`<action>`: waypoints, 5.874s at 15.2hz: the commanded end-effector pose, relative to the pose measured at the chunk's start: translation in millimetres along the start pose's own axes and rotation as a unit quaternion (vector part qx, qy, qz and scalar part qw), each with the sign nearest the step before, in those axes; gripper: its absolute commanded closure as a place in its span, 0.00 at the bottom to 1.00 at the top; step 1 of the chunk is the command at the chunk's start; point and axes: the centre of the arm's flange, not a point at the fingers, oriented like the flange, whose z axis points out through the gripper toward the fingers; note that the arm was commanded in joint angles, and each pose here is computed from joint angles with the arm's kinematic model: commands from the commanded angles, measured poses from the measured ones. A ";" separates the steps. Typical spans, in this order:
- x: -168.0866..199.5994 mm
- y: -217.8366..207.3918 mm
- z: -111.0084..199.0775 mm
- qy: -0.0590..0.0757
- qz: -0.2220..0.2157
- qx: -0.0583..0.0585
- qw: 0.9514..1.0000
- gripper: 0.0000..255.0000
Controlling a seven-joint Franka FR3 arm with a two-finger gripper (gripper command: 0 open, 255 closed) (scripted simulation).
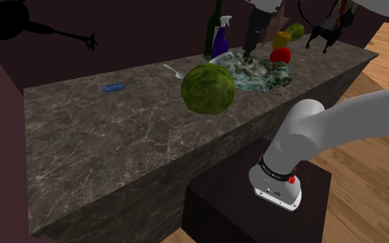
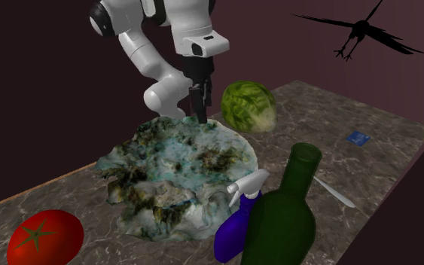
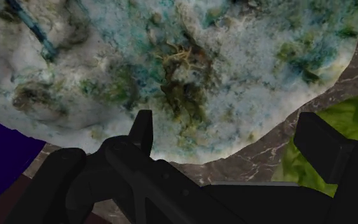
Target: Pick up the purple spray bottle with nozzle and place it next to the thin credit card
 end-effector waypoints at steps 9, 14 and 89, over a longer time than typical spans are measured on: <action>-20.9 127.4 16.8 0.063 -0.121 -0.013 0.991 0.00; -18.1 192.8 25.8 0.093 -0.180 -0.020 0.979 0.00; 297.3 69.7 35.3 0.142 -0.273 -0.029 0.951 1.00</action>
